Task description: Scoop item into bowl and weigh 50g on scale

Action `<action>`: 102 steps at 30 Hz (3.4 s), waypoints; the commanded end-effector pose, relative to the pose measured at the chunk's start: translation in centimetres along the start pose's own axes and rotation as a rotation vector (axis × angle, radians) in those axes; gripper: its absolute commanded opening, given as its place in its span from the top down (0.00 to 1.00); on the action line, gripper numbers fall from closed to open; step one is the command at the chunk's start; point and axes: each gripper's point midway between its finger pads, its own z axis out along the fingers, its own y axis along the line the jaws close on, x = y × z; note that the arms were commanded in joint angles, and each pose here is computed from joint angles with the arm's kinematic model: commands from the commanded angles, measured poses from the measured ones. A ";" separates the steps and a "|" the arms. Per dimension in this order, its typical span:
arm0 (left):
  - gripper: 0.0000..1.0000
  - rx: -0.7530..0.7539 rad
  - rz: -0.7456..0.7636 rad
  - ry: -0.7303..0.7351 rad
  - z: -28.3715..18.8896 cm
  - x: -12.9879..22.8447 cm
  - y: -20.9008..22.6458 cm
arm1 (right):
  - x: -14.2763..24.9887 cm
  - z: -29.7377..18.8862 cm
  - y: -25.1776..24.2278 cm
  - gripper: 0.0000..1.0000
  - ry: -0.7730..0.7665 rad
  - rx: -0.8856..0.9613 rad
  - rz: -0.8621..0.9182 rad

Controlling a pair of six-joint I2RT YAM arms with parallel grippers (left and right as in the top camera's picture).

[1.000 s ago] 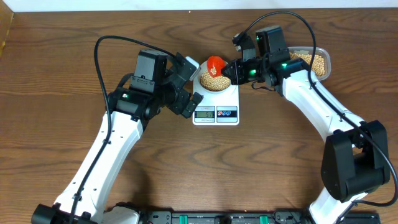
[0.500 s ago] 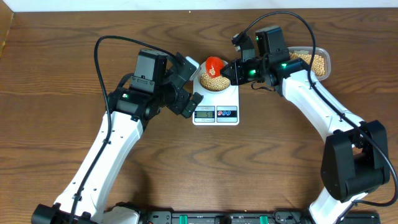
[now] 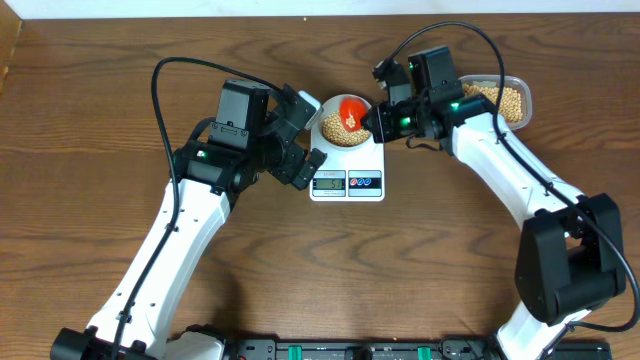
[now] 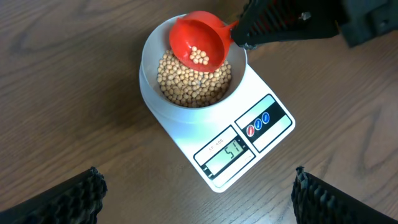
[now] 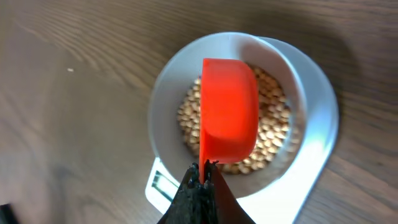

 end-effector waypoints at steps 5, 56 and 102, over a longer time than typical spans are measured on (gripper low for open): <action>0.02 -0.003 -0.001 0.012 0.3 0.3 0.1 | 1.0 1.5 -1.1 0.99 0.026 0.151 -0.101; 0.02 -0.004 -0.001 0.012 0.3 0.3 0.1 | 0.4 0.7 2.1 0.99 0.020 -0.154 0.029; 0.02 -0.003 -0.001 0.012 0.3 0.3 0.1 | -5.0 -6.3 -1.6 0.99 -0.178 -0.253 0.191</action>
